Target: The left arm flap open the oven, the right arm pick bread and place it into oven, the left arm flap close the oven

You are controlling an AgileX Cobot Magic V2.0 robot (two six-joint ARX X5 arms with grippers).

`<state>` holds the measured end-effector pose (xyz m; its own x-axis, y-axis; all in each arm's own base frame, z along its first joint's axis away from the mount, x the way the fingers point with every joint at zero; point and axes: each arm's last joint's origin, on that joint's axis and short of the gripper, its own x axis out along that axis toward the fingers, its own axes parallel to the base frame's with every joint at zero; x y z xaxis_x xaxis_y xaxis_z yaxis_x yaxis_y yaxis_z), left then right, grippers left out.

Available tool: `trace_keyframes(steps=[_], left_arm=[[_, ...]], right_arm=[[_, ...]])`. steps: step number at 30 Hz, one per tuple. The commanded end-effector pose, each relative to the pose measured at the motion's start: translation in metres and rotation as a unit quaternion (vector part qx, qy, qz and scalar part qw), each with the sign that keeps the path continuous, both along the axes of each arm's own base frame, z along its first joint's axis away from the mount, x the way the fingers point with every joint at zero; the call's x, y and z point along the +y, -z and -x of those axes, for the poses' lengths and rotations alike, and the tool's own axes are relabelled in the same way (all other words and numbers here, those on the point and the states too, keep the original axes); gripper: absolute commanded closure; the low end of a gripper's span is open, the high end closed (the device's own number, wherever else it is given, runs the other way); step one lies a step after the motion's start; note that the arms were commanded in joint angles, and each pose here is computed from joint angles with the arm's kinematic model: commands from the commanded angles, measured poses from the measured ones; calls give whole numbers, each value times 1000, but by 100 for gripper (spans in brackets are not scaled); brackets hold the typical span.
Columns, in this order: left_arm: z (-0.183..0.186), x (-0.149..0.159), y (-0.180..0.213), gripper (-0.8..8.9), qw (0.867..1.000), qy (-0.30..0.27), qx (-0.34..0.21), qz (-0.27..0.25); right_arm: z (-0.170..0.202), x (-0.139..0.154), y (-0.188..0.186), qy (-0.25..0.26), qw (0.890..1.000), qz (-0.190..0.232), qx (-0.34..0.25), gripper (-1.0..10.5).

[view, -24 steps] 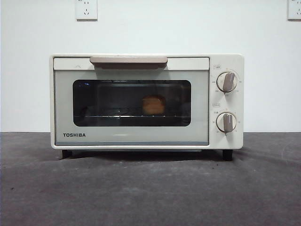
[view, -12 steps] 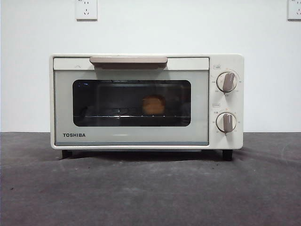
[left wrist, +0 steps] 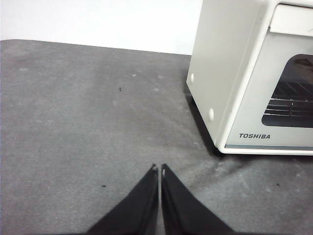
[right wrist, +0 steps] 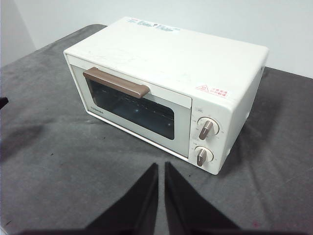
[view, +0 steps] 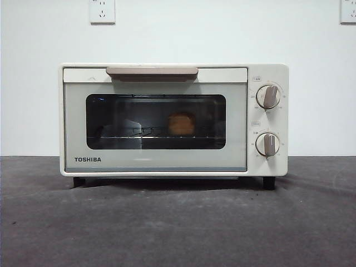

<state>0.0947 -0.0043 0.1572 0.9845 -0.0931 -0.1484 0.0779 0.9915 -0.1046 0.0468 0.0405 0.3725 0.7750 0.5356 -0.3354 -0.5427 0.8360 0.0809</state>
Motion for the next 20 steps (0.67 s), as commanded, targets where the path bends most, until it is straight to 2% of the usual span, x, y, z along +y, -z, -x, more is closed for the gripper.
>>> trace_keyframes(steps=[1, 13, 16, 20], left_arm=[[-1, 0, 8, 797, 1000, 0, 13, -5], [-1, 0, 8, 797, 1000, 0, 13, -5], [-1, 0, 8, 797, 1000, 0, 13, -5], [-1, 0, 8, 797, 1000, 0, 13, -5]], right_arm=[[1, -1, -6, -5, 1000, -5, -12, 928], [2, -1, -6, -6, 1000, -8, -14, 928], [0, -3, -5, 18, 1000, -8, -14, 928], [-12, -5, 9, 81, 996, -24, -29, 928]])
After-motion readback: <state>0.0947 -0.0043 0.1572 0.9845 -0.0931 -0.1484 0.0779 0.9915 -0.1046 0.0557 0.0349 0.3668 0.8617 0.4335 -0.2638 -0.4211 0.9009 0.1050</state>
